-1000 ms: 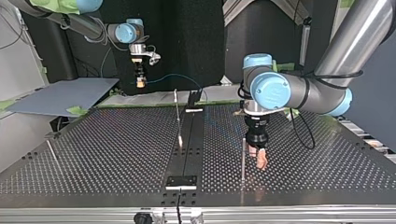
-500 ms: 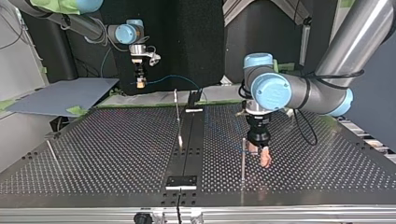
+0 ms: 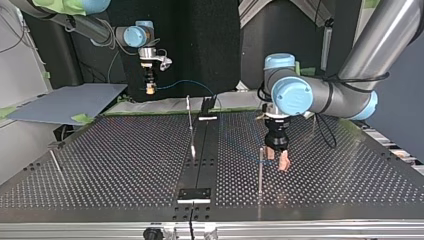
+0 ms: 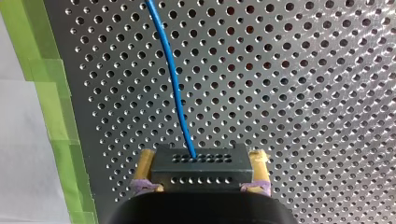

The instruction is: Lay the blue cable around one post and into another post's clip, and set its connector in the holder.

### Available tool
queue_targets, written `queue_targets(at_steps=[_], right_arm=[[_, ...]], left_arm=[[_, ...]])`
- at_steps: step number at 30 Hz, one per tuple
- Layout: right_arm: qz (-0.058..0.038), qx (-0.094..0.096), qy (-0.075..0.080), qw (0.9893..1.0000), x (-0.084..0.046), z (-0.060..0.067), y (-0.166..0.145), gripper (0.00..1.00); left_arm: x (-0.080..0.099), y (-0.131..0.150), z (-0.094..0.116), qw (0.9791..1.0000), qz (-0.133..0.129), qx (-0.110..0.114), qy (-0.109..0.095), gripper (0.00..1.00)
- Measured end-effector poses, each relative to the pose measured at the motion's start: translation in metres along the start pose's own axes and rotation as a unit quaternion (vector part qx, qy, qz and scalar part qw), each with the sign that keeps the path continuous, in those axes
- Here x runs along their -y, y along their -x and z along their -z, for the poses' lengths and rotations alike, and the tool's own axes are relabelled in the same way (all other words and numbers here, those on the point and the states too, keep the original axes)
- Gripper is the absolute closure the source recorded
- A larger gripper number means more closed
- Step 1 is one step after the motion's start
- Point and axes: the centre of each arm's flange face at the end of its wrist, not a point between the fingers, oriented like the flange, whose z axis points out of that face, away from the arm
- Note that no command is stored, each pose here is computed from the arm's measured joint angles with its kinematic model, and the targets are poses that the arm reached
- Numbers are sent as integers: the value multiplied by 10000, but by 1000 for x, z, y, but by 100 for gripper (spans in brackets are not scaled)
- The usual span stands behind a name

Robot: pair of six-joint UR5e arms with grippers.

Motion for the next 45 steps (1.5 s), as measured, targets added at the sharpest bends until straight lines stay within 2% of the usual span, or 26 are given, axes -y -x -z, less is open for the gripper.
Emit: queue_targets(at_steps=[6, 13, 18, 25, 30, 38, 45], right_arm=[[0, -1, -5, 10000, 1, 0, 0, 100], [0, 2, -6, 10000, 1, 0, 0, 100], [0, 4, -5, 10000, 1, 0, 0, 100], [-4, 15, -3, 10000, 0, 0, 1, 100], [-31, 25, -1, 10000, 0, 0, 0, 100], [-50, 1, -4, 10000, 1, -8, -3, 100], [-58, 90, 0, 9999, 1, -16, -6, 100]], left_arm=[[-9, -15, 3, 9995, 244, -108, -167, 0], [-16, -28, 7, 9974, 570, -222, -382, 0], [-16, -21, 13, 9962, 783, -225, -295, 0], [-9, 3, 34, 9942, 1070, -91, -74, 0], [-5, 18, 48, 9950, 999, -3, 45, 0], [-3, 46, 72, 9969, 688, 190, 315, 0], [4, 81, 93, 9968, 416, 437, 525, 0]])
